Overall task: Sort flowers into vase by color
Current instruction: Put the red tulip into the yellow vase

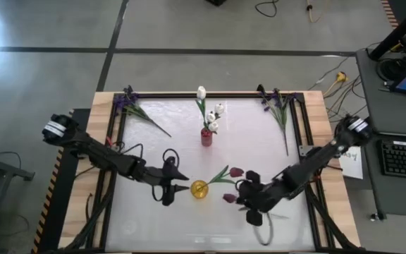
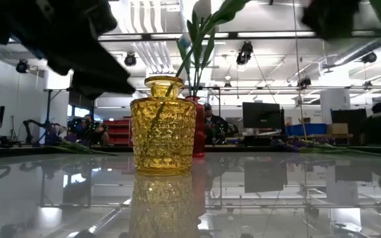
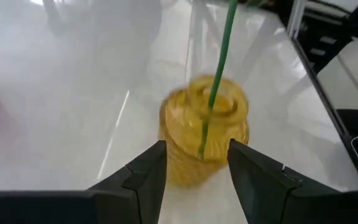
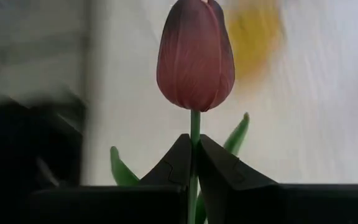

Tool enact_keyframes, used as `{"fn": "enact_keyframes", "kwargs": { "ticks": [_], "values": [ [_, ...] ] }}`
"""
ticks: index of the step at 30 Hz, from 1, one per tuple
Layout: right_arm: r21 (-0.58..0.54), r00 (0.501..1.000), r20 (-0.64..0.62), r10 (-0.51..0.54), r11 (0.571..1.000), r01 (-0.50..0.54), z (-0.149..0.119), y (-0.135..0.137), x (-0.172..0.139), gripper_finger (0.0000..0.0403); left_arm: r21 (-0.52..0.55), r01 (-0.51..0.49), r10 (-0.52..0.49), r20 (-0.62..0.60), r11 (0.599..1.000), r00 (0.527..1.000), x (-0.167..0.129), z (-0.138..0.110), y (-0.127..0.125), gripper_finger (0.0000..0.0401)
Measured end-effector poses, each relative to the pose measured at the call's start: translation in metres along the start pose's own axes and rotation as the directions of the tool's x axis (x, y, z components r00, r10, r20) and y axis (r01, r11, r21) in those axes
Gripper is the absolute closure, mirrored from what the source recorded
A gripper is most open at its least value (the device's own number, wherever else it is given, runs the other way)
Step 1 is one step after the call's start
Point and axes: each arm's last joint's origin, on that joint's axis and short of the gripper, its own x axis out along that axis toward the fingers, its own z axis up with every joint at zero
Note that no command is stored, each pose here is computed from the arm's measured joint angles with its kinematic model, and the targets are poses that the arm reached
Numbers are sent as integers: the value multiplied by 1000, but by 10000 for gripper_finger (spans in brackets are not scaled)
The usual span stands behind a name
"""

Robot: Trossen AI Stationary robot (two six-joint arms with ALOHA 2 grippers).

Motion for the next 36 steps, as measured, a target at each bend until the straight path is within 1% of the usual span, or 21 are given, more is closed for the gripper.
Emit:
{"fn": "enact_keyframes", "kwargs": {
  "ticks": [2, 4, 7, 11, 13, 17, 19, 22, 25, 27, 30, 31, 34, 36],
  "values": [
    [-51, 981, 166, 103, 994, -96, 19, 7, -20, 390, -29, -8, 7, -32, 1000, 999, 6, -8, -1, 241],
    [-116, 930, 311, 195, 979, -167, 33, 13, -36, 390, -42, -18, 15, -67, 999, 998, 13, -16, -2, 241],
    [-206, 866, 425, 264, 960, -192, 44, 18, -47, 390, -39, -31, 26, -104, 999, 994, 22, -24, -5, 241],
    [-319, 808, 505, 302, 936, -151, 57, 26, -50, 390, -34, -34, 31, -99, 999, 995, 39, -23, -11, 241],
    [-381, 796, 524, 303, 919, -99, 62, 31, -47, 390, -12, -45, 43, -104, 999, 994, 51, -23, -15, 241],
    [-480, 770, 556, 313, 877, -10, 82, 45, -45, 390, 22, -49, 51, -111, 999, 992, 71, -22, -23, 241],
    [-508, 735, 595, 325, 861, 31, 97, 54, -51, 390, 35, -55, 59, -124, 998, 990, 80, -23, -25, 241],
    [-518, 703, 644, 302, 848, 110, 115, 62, -57, 390, 47, -61, 67, -141, 997, 988, 88, -24, -28, 241],
    [-501, 696, 684, 216, 833, 234, 126, 62, -57, 390, 61, -78, 88, -179, 995, 980, 91, -24, -30, 241],
    [-480, 684, 708, 177, 831, 282, 133, 58, -55, 390, 61, -99, 110, -216, 993, 970, 89, -26, -29, 241],
    [-446, 680, 721, 133, 840, 309, 141, 50, -48, 390, 60, -112, 123, -251, 992, 960, 82, -25, -31, 241],
    [-438, 688, 716, 120, 844, 309, 142, 47, -44, 390, 52, -110, 120, -252, 993, 960, 81, -25, -33, 241],
    [-399, 702, 706, 89, 870, 291, 145, 40, -31, 390, 54, -123, 134, -292, 991, 947, 72, -29, -34, 241],
    [-382, 709, 701, 79, 881, 280, 145, 37, -26, 390, 50, -121, 130, -278, 991, 952, 66, -29, -39, 241]
  ]
}}
